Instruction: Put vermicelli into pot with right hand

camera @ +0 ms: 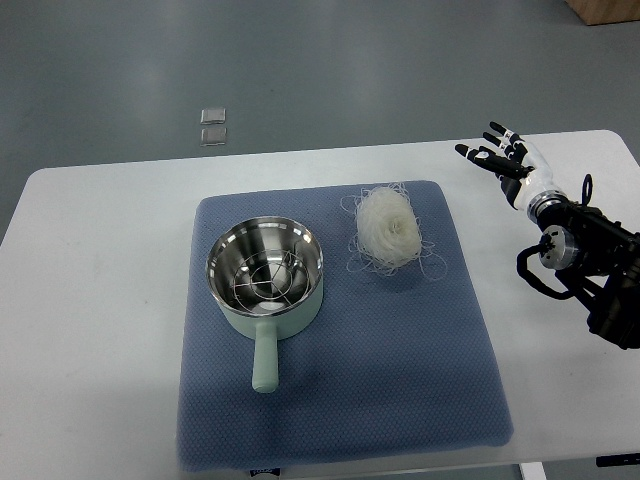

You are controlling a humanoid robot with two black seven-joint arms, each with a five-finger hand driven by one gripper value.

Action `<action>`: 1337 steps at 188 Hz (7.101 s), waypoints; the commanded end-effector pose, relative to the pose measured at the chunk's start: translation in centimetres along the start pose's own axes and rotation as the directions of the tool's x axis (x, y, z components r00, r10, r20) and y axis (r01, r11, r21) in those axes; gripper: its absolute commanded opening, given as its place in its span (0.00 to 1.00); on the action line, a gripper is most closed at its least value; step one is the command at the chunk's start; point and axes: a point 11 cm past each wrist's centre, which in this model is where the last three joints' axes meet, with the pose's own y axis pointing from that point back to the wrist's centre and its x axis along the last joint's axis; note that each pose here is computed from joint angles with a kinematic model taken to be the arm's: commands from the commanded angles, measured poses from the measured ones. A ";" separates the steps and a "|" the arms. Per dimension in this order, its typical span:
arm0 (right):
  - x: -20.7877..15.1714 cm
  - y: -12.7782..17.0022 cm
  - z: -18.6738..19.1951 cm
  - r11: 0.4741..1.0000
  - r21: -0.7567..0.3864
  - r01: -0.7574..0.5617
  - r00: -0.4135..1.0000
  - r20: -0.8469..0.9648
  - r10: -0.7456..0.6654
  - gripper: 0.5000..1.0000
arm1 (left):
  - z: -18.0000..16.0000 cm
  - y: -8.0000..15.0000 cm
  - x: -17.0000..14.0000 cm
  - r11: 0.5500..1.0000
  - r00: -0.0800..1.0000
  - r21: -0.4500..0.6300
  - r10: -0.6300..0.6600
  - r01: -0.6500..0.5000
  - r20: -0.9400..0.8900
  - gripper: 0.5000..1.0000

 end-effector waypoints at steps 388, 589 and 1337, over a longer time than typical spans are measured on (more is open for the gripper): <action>-4.4 0.1 -2.9 0.962 0.051 0.270 0.845 -0.491 -0.211 0.84 | -0.2 0.0 0.2 1.000 1.000 0.003 0.006 -0.006 -0.004 1.00; -13.4 3.2 -4.4 0.617 -0.548 0.565 -0.359 -0.836 -0.414 0.84 | -0.1 0.0 0.0 1.000 1.000 0.002 0.000 0.000 -0.008 1.00; -20.6 5.4 -10.2 0.565 -0.111 0.818 0.035 -0.970 -0.241 0.72 | -0.1 0.0 -0.1 1.000 1.000 0.001 -0.004 0.004 -0.012 1.00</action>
